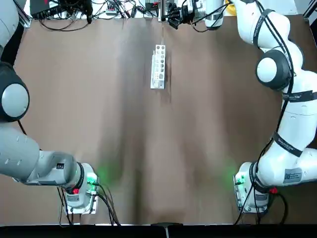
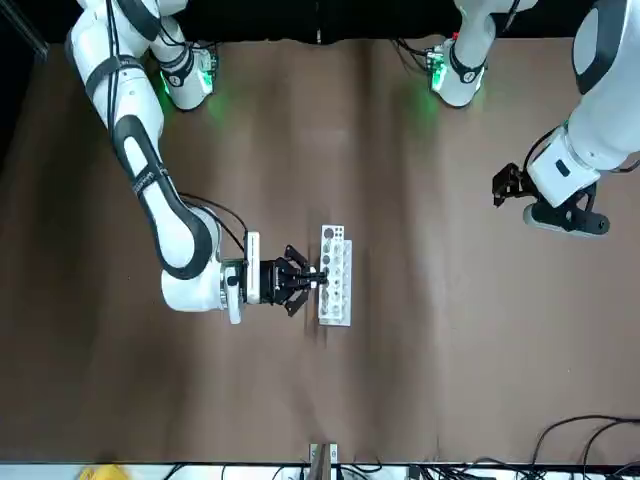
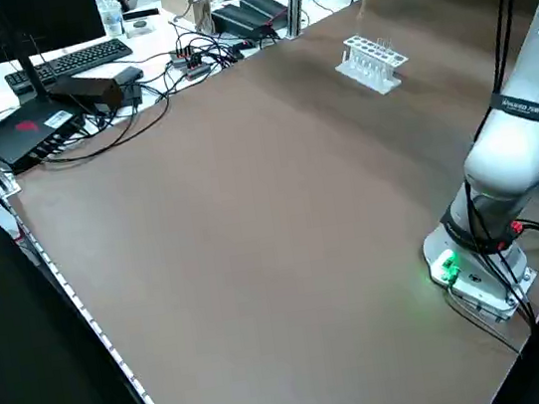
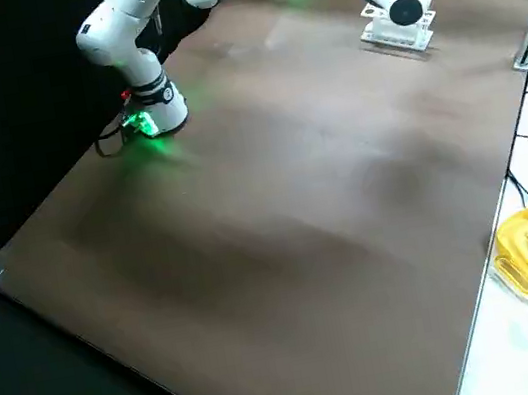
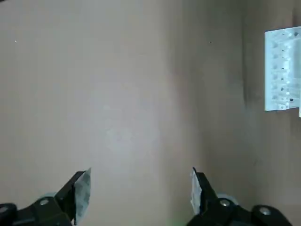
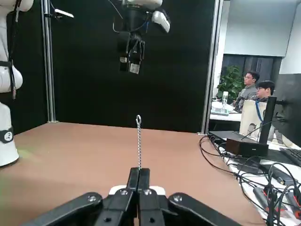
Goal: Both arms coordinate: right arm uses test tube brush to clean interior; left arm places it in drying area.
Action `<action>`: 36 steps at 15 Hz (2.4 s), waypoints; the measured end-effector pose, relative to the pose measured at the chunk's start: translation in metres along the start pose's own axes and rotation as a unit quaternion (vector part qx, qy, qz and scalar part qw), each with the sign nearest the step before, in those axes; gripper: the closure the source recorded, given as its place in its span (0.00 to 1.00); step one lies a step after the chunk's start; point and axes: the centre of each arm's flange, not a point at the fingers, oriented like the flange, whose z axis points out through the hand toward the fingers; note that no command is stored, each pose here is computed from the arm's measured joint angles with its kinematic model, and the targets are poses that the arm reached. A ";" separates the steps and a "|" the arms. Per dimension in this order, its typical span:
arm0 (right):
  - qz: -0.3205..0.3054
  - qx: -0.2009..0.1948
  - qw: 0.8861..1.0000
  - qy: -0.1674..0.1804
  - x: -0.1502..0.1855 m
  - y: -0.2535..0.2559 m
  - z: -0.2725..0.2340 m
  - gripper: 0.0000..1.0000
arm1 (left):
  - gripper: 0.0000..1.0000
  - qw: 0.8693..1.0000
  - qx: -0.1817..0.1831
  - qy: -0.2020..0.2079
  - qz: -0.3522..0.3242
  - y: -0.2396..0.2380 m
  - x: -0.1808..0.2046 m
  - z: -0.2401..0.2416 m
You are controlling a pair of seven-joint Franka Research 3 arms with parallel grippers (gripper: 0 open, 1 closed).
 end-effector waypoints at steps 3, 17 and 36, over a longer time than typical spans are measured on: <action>-0.003 0.001 1.000 0.000 -0.007 -0.001 0.001 0.98 | 0.00 1.000 0.000 0.000 0.000 0.000 0.000 0.000; -0.044 0.003 0.998 -0.035 -0.035 -0.007 0.008 0.98 | 0.00 1.000 -0.001 -0.004 0.005 0.006 0.005 0.010; -0.031 -0.002 0.999 -0.042 -0.035 -0.003 0.008 0.98 | 0.00 0.971 -0.039 -0.009 0.236 -0.036 0.004 0.019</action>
